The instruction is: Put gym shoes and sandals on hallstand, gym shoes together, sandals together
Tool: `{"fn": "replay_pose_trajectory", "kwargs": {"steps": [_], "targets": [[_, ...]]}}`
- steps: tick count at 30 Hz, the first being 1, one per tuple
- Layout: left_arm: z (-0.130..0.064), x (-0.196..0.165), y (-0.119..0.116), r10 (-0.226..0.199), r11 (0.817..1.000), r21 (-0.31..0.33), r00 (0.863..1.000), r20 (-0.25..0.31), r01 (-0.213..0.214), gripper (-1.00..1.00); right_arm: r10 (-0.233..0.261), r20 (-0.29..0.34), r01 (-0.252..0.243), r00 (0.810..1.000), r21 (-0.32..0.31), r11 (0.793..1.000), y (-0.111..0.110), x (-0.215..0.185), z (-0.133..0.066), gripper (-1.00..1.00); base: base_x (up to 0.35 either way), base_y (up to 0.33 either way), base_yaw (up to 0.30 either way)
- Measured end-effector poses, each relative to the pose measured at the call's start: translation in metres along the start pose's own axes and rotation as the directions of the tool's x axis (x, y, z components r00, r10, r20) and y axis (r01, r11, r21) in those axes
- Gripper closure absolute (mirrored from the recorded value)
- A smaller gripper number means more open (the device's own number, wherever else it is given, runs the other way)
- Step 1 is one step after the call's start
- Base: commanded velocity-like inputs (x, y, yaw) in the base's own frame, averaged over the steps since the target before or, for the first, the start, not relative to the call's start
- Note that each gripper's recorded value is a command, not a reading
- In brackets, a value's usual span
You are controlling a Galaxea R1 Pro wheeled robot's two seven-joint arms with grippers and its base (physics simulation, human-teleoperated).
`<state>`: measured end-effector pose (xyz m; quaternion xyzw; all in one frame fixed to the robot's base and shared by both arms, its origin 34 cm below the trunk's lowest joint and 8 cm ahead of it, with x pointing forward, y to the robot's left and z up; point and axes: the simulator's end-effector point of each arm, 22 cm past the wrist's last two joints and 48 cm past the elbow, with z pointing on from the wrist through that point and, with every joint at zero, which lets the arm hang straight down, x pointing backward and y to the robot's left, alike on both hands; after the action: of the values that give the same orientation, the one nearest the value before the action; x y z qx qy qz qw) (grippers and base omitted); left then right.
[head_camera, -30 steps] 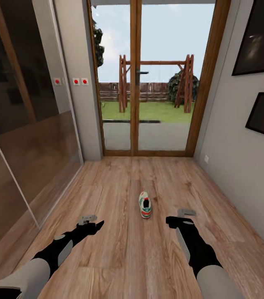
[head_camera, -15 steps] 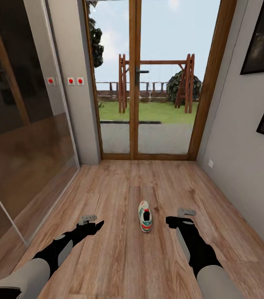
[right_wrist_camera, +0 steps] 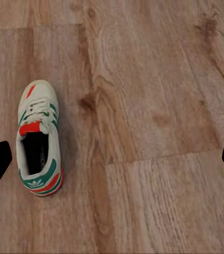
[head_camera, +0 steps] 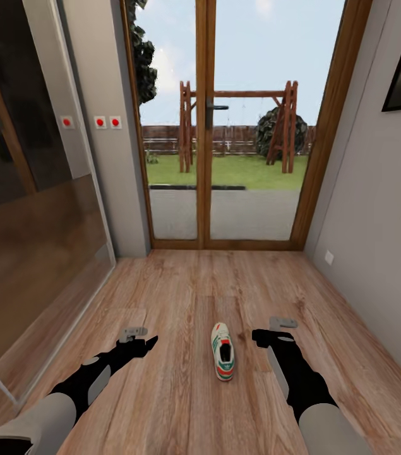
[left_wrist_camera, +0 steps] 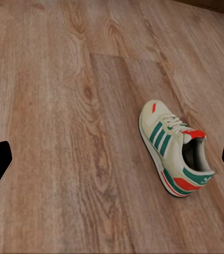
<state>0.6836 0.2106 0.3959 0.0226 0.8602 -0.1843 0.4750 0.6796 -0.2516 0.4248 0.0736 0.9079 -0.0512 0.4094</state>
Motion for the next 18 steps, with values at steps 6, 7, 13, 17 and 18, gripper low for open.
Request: {"fn": "replay_pose_trajectory", "kwargs": {"steps": [6, 7, 13, 17, 18], "targets": [[0.0000, 0.0000, 0.0002, 0.000, 1.000, 0.000, 1.000, 0.000, 0.000, -1.00, 0.000, 0.000, 0.000, 1.000, 0.000, 1.000, -0.0002, 0.0001, 0.0001, -1.00, 0.340, 0.000, 0.000], [0.0000, 0.0000, 0.0002, 0.000, 1.000, 0.000, 1.000, 0.000, 0.000, -1.00, 0.000, 0.000, 0.000, 1.000, 0.001, 1.000, -0.0004, 0.0001, 0.0001, -1.00, 0.235, 0.000, 0.000], [0.0001, 0.0003, 0.0001, 0.000, 1.000, 0.000, 1.000, -0.001, 0.000, -1.00, 0.000, -0.001, 0.000, 1.000, 0.000, 1.000, 0.0000, 0.0003, 0.0002, -1.00, 0.183, 0.000, 0.000], [0.0002, 0.0004, 0.0002, 0.000, 1.000, 0.000, 1.000, -0.001, 0.000, -1.00, 0.000, -0.001, 0.000, 1.000, 0.000, 1.000, 0.0000, 0.0004, 0.0003, -1.00, 0.088, 0.000, 0.000], [0.0002, 0.0005, 0.0001, 0.000, 1.000, 0.000, 1.000, -0.001, 0.000, -1.00, 0.000, -0.001, 0.000, 1.000, 0.000, 1.000, 0.0000, 0.0004, 0.0003, -1.00, 0.040, 0.000, 0.000]]}}
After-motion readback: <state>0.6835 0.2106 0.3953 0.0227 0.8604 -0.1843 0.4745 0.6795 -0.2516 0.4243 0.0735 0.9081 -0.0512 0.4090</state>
